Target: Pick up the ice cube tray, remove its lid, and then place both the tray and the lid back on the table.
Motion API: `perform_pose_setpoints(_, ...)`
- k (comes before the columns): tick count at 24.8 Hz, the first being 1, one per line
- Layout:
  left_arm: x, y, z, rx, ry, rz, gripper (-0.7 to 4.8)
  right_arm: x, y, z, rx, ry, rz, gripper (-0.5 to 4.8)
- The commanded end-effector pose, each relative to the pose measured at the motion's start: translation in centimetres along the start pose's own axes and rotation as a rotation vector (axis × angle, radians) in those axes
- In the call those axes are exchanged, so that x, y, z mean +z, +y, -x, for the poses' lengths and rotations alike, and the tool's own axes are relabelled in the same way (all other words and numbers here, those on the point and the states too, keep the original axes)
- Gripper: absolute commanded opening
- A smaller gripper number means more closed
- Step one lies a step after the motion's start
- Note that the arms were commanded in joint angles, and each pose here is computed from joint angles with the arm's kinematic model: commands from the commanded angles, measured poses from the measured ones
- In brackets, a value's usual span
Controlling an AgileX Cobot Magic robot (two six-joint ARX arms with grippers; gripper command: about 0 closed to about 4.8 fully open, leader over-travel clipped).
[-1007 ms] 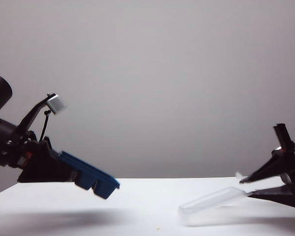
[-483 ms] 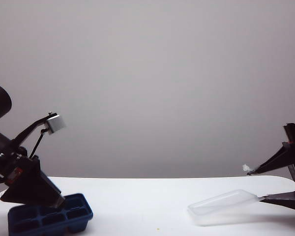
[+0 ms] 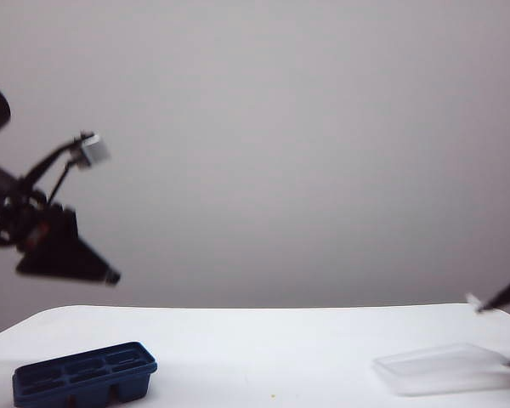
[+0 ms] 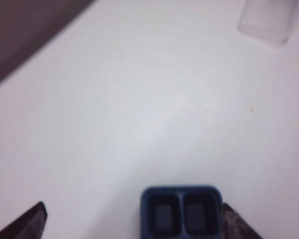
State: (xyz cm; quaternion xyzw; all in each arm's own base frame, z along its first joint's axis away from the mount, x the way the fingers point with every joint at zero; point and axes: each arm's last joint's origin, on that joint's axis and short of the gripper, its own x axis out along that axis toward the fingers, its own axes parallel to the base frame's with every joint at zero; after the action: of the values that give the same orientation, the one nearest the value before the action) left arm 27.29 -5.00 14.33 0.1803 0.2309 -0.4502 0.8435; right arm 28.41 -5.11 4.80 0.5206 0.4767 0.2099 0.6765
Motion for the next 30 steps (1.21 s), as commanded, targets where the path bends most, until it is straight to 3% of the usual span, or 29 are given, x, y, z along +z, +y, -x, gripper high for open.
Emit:
perform_pose_setpoints(1, 1.4, 0.2, 0.9, 0.038, -0.056, -0.012, 4.79, -0.8, 0.6, 0.3, -0.142, 0.004, 0.073, 3.08)
perform_pose_setpoints(5, 2.5, 0.6, 1.3, 0.055, -0.085, 0.013, 4.79, -1.4, 3.3, 0.5, -0.235, -0.012, 0.205, 3.09)
perform_pose_setpoints(7, 2.9, 0.8, 1.4, 0.056, -0.095, 0.028, 4.79, -2.2, 5.8, 0.5, -0.335, -0.032, 0.335, 3.09)
perform_pose_setpoints(8, 3.1, 0.9, 1.4, 0.056, -0.1, 0.047, 4.79, -2.9, 7.4, 0.4, -0.439, -0.039, 0.42, 3.09)
perform_pose_setpoints(13, 3.3, 1.0, 1.4, 0.053, -0.109, 0.05, 4.79, -4.0, 9.4, -0.5, -0.639, 0.001, 0.551, 3.12)
perform_pose_setpoints(14, 3.3, 1.0, 1.4, 0.053, -0.108, 0.051, 4.79, -4.4, 9.4, -1.1, -0.726, 0.011, 0.595, 3.19)
perform_pose_setpoints(16, 3.3, 1.0, 1.4, 0.044, -0.112, 0.069, 4.79, -4.9, 9.3, -1.9, -0.829, 0.044, 0.637, 4.37)
perform_pose_setpoints(19, 3.3, 1.0, 1.4, 0.032, -0.12, 0.075, 4.79, -6.3, 10.2, -3.4, -0.949, 0.102, 0.763, 4.63)
perform_pose_setpoints(24, 3.4, 0.9, 1.5, 0.014, -0.132, 0.099, 4.79, -8.5, 12.4, -6.5, -0.918, 0.145, 0.931, 4.63)
perform_pose_setpoints(27, 3.5, 0.9, 1.6, 0.012, -0.138, 0.096, 4.79, -9.0, 13.4, -7.1, -0.898, 0.21, 0.933, 4.65)
perform_pose_setpoints(28, 3.6, 0.9, 1.6, 0.013, -0.139, 0.098, 4.79, -9.6, 14.4, -7.8, -0.741, 0.255, 0.945, 4.79)
perform_pose_setpoints(30, 3.6, 0.9, 1.7, 0.015, -0.14, 0.095, 4.79, -9.6, 15.2, -8.3, -0.547, 0.267, 0.91, 4.79)
